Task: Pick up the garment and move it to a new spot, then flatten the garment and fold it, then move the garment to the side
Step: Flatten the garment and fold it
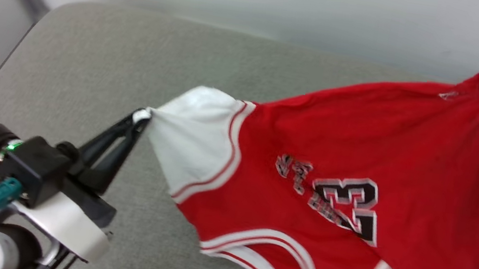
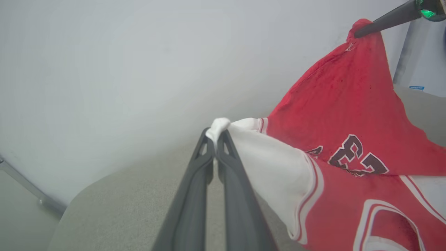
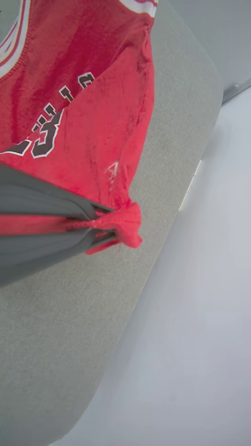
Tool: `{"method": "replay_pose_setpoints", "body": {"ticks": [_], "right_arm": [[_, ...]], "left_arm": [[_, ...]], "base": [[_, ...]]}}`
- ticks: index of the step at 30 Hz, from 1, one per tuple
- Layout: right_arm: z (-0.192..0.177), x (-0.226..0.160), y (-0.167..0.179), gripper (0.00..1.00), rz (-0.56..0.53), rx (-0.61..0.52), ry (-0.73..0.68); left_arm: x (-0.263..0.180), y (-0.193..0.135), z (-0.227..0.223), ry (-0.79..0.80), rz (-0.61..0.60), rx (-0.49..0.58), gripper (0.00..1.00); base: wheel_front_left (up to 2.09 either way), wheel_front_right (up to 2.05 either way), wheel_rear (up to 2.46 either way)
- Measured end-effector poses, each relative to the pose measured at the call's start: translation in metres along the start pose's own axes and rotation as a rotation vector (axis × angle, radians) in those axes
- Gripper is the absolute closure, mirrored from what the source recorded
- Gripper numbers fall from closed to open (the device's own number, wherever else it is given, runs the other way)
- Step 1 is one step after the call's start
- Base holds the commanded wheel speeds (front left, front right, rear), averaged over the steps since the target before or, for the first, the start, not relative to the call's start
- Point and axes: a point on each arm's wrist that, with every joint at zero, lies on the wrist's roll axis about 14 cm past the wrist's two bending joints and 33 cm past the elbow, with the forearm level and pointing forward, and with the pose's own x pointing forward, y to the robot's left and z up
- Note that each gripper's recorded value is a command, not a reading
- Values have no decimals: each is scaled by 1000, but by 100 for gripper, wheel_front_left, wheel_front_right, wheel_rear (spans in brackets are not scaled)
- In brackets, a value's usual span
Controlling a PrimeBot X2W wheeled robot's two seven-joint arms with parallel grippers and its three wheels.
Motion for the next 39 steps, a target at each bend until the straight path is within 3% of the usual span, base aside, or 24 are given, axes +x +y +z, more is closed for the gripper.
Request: {"method": "replay_pose_setpoints", "body": {"ticks": [9,19,27,39], "right_arm": [[54,-89,-6,100,-88,-64,-245],[93,-158,-12,100,-153,-73,-466],[107,-162,-27,100,-206,-101,-549],[136,-128,-66,100,-277,-122,-634]], "left_arm": [[10,11,76,-227,3,70,100],[26,5,160,-488,-40,48,100],[53,23,196,-618,-1,48,100],[124,63,219,-672,33,106,100]], "base": [[0,0,0],[0,0,0],[0,0,0],[0,0,0]]}}
